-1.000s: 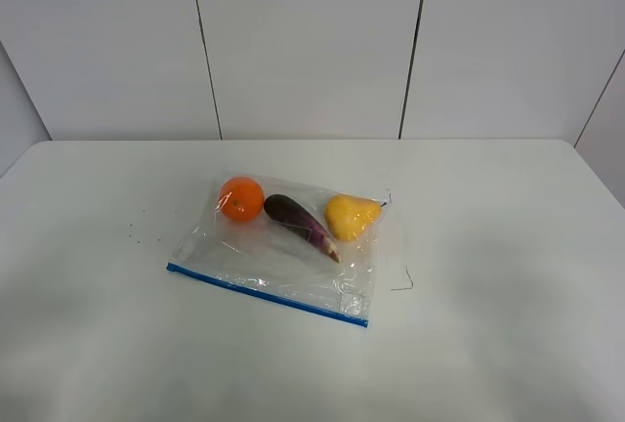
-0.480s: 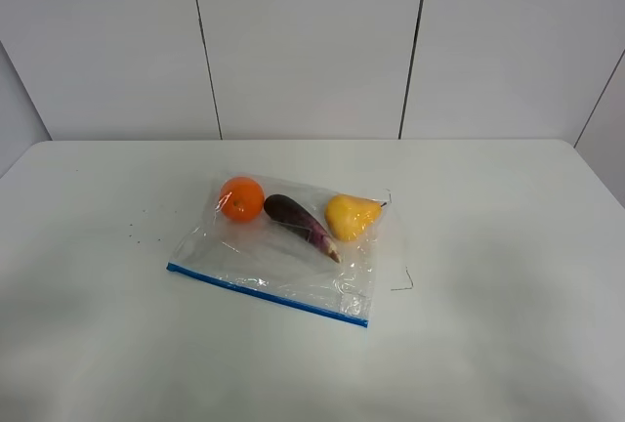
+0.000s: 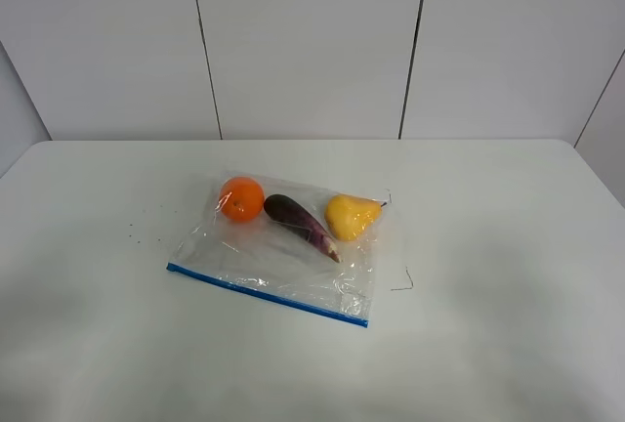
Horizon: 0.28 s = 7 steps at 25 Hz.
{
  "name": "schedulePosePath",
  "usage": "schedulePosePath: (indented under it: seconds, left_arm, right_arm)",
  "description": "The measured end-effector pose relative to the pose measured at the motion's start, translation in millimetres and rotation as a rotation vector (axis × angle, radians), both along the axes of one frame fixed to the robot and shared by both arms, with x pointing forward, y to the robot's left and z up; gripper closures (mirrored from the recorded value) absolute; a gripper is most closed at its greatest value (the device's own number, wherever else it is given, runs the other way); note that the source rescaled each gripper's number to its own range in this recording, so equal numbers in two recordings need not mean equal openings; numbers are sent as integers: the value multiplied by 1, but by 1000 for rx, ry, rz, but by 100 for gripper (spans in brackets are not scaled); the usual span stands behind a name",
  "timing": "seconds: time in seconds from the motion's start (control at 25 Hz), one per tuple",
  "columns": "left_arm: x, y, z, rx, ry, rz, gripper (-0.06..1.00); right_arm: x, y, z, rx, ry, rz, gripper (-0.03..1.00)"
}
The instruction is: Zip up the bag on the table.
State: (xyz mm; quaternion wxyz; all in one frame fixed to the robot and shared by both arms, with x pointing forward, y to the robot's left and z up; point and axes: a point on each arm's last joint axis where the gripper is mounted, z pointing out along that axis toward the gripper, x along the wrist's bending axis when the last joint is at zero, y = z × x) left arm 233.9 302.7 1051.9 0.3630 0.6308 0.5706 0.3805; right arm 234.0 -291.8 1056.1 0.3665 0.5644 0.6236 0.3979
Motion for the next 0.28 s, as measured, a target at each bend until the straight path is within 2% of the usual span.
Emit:
schedulePosePath:
  seconds: [0.28]
  left_arm:
    - [0,0,0,0,0,0,7]
  right_arm:
    - [0,0,0,0,0,0,-1]
